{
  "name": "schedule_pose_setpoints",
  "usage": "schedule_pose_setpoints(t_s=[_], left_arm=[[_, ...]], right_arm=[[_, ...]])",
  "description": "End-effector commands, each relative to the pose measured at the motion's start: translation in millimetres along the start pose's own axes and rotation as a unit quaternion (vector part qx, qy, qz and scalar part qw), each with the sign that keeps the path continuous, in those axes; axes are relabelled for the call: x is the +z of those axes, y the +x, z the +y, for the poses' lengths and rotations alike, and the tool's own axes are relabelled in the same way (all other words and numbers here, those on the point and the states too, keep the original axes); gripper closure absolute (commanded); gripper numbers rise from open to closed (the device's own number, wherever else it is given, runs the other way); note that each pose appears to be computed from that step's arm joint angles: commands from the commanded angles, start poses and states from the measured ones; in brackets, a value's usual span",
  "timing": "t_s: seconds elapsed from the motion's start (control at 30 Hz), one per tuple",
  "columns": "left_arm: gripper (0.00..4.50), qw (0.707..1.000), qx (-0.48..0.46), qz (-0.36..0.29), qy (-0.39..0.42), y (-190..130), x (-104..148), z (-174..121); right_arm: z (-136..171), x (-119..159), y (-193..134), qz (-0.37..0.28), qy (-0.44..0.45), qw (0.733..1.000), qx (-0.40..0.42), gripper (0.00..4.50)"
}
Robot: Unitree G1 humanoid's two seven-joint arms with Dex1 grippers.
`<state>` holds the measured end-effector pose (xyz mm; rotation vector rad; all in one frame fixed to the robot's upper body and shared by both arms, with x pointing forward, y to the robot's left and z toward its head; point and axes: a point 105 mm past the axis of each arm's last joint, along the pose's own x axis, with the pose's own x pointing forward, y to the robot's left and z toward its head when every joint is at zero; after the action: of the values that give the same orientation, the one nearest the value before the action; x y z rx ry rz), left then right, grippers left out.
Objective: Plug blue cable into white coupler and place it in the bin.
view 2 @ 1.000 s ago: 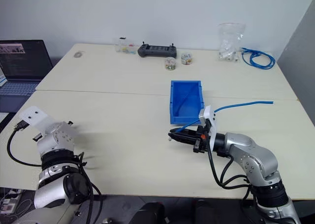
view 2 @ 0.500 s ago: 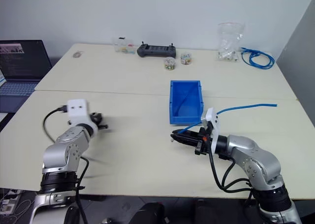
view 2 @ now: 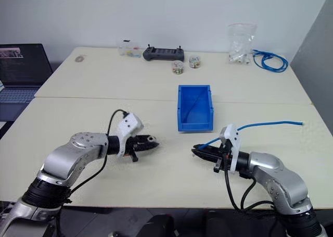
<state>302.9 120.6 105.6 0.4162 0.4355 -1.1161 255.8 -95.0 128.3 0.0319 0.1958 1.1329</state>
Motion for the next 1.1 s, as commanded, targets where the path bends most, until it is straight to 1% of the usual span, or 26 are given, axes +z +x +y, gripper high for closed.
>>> schedule_pose_setpoints(t_s=[0.03,0.17,0.3,0.5,0.77,0.97,1.1], left_arm=[[3.59,0.989,-0.095,-0.004,0.11,19.2,21.7,-25.1],[3.59,0.976,-0.147,0.003,0.158,32.7,25.3,-35.2],[3.59,0.968,-0.173,0.014,0.182,43.2,22.2,-37.3],[3.59,0.964,-0.187,0.031,0.185,56.7,9.3,-37.0],[3.59,0.962,-0.2,0.037,0.18,63.7,-2.0,-39.8],[3.59,0.963,-0.202,0.044,0.175,61.6,-8.0,-37.2],[3.59,0.962,-0.204,0.047,0.176,60.4,-10.7,-36.7]], right_arm=[[6.6,9.4,-0.7,-0.009,-0.042,0.999,0.011,4.34],[7.9,9.3,1.5,-0.009,-0.048,0.999,0.012,4.34],[7.9,8.6,3.2,-0.004,-0.058,0.998,0.01,4.34],[9.0,13.3,11.0,-0.009,-0.075,0.997,0.016,4.34],[13.4,17.1,39.0,-0.007,-0.109,0.993,0.053,4.34],[13.6,2.3,53.5,0.042,-0.145,0.985,0.085,4.34],[8.8,-5.9,55.8,0.066,-0.154,0.981,0.094,4.34]])
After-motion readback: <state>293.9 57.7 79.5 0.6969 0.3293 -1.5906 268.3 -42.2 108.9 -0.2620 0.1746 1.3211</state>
